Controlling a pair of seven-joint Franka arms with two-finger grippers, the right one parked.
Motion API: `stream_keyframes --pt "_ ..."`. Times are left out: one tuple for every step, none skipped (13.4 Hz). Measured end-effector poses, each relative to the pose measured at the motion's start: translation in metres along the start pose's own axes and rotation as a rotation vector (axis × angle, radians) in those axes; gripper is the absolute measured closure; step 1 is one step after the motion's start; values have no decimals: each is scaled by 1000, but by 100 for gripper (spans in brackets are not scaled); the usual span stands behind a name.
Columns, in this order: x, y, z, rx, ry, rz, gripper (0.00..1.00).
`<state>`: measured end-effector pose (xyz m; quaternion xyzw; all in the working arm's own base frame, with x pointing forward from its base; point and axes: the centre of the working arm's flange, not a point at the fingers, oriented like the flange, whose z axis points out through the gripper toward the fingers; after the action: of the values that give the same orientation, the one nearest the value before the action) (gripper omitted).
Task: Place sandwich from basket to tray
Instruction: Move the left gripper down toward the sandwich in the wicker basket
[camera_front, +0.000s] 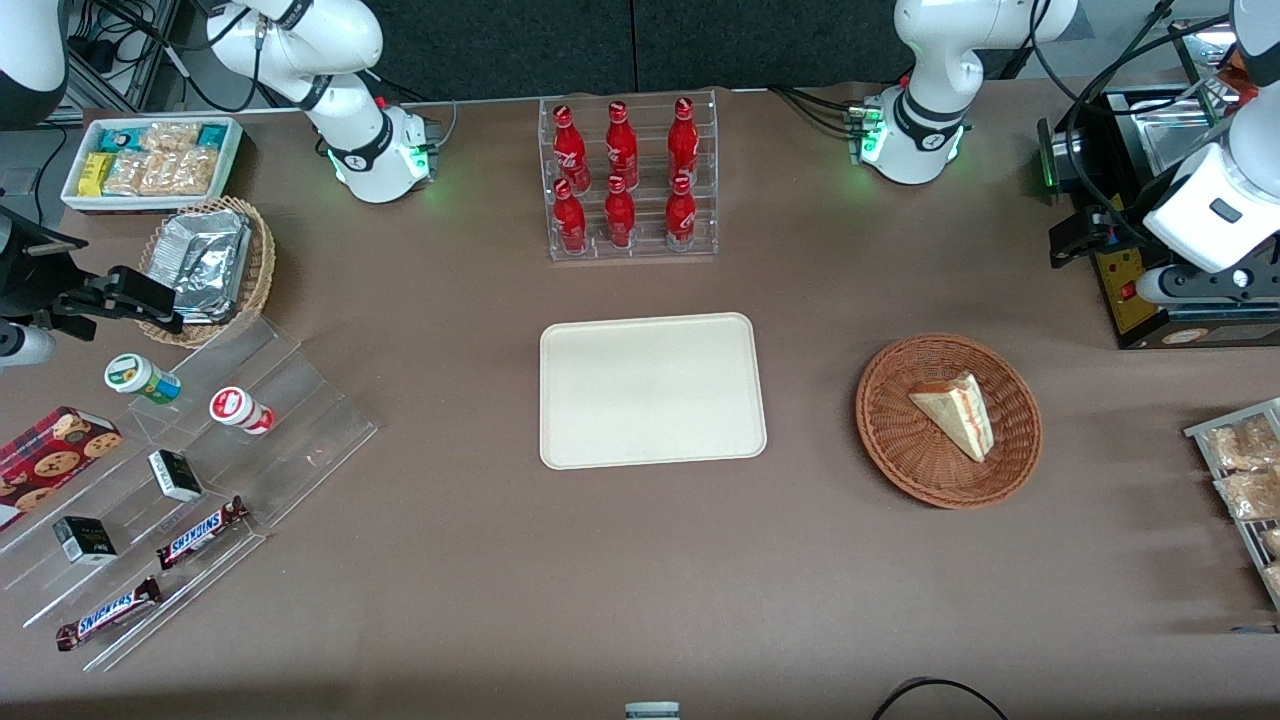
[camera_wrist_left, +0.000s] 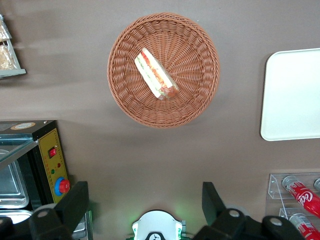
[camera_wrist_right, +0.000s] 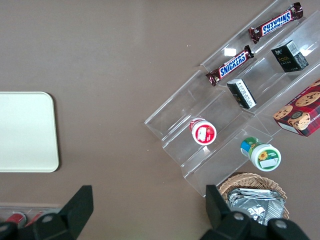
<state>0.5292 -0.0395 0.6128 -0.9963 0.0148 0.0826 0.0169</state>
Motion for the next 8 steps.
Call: stream_keyframes --pt "0 1 0 0 1 2 0" --pt "1 3 1 2 5 6 0" --pt "3 5 3 5 6 10 0" --pt "5 6 10 7 -2 13 0" --pt "8 7 21 9 -13 12 0" --pt "12 7 35 10 -22 4 0" --pt "17 8 51 10 -26 -26 0" --pt "21 8 67 12 -31 -81 0"
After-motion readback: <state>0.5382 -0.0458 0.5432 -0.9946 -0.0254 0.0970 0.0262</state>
